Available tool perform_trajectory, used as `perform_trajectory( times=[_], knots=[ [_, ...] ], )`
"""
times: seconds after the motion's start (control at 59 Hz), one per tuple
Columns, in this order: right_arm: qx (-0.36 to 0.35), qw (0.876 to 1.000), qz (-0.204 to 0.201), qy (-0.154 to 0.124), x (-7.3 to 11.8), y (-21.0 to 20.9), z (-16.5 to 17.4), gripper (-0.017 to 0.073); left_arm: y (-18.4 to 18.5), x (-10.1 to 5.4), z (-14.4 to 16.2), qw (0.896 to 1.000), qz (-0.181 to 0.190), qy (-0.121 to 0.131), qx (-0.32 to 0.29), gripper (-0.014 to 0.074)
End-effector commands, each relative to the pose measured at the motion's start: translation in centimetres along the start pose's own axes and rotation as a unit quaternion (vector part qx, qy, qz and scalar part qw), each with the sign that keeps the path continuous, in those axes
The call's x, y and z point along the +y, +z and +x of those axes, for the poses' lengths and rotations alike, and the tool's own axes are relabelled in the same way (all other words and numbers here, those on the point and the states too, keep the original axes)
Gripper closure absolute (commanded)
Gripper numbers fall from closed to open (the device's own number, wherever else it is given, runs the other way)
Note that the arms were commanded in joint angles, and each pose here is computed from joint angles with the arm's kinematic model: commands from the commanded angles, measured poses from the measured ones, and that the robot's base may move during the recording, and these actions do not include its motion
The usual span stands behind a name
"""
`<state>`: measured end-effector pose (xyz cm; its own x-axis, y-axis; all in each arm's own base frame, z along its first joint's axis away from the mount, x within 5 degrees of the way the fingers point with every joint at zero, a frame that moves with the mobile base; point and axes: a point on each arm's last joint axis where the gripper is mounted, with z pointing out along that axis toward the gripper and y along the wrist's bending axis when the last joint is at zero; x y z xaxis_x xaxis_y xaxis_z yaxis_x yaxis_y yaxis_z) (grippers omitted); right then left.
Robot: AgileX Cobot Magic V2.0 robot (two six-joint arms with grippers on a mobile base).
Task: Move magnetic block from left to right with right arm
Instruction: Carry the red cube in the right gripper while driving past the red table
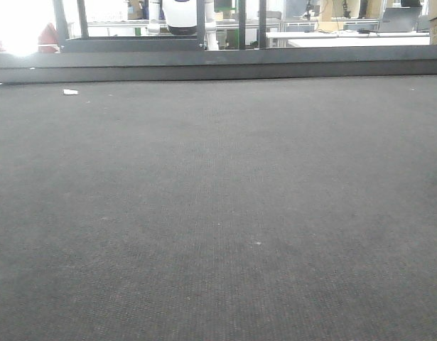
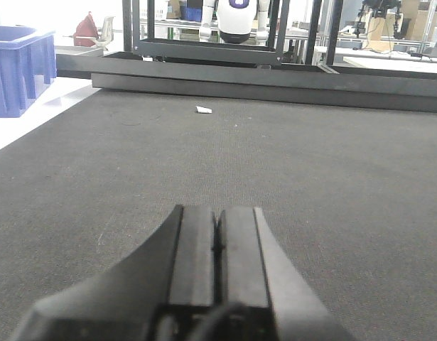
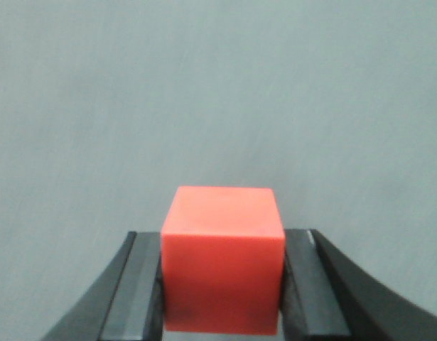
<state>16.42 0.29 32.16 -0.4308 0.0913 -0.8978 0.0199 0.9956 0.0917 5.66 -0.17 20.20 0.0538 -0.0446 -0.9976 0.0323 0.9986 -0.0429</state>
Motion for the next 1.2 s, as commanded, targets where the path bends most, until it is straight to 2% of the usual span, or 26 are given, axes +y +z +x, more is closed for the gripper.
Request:
perform_trajectory(
  times=[0.0,0.119,0.339,0.779,1.186],
  knots=[
    [-0.125,0.992,-0.003,-0.004,-0.1,-1.4,-1.0,0.0347,-0.1,0.0,-0.5,0.999,0.003,-0.002,-0.043,0.071],
    [-0.178,0.984,-0.005,-0.007,-0.3,-2.1,0.7,0.0347,-0.1,0.0,-0.5,0.999,0.003,-0.002,-0.043,0.071],
    [-0.215,0.976,-0.004,-0.024,-0.5,-4.5,3.2,0.0347,-0.1,0.0,-0.5,0.999,0.003,-0.002,-0.043,0.071],
    [-0.314,0.949,-0.008,-0.032,-0.5,-10.1,4.2,0.0347,-0.1,0.0,-0.5,0.999,0.003,-0.002,-0.043,0.071],
    [-0.32,0.947,-0.008,-0.032,-0.5,-10.3,4.3,0.0347,-0.1,0.0,-0.5,0.999,0.003,-0.002,-0.043,0.071]
  ],
)
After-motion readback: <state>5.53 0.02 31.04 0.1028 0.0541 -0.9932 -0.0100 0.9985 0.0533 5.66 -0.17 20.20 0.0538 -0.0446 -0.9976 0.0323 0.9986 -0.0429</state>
